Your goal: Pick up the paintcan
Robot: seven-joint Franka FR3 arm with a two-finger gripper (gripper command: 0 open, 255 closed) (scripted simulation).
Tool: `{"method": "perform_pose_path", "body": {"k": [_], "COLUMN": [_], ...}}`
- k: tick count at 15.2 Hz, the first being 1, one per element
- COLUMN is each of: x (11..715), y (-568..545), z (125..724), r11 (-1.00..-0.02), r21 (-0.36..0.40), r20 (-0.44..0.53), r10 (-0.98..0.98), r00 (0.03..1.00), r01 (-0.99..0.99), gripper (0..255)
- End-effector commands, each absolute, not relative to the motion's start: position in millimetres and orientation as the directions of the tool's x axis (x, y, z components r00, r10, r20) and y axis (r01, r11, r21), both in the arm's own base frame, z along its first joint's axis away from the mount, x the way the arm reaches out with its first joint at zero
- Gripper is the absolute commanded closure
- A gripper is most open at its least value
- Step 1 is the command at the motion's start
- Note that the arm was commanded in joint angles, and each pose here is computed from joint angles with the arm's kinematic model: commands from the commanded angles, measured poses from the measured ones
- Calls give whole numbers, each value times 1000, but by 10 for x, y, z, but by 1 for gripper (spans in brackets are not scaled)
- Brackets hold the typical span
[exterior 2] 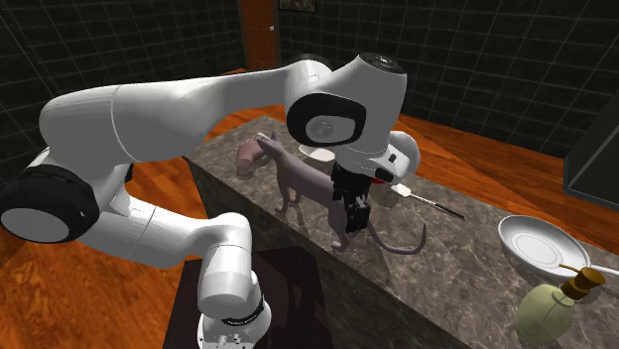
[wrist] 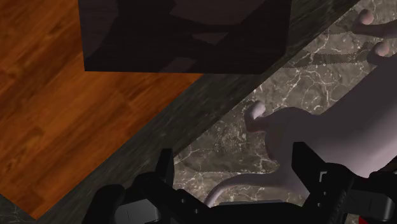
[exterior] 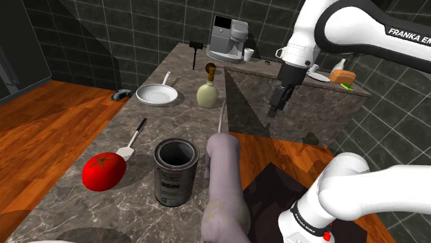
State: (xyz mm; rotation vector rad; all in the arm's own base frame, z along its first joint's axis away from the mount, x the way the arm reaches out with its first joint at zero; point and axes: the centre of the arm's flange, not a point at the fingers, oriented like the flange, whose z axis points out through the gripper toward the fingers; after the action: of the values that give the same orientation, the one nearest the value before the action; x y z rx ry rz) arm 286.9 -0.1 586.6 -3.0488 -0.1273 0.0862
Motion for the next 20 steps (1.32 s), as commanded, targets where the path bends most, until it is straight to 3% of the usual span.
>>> {"method": "perform_pose_path", "body": {"k": [1, 20], "x": [2869, 3982], "y": [-1, 2181], "z": [5866, 5144], "r11": [-993, -996], "r21": [-91, -63], "r20": [-53, -70], "r10": [86, 75], "r00": [995, 995], "r01": [81, 70], "gripper": [0, 0]}}
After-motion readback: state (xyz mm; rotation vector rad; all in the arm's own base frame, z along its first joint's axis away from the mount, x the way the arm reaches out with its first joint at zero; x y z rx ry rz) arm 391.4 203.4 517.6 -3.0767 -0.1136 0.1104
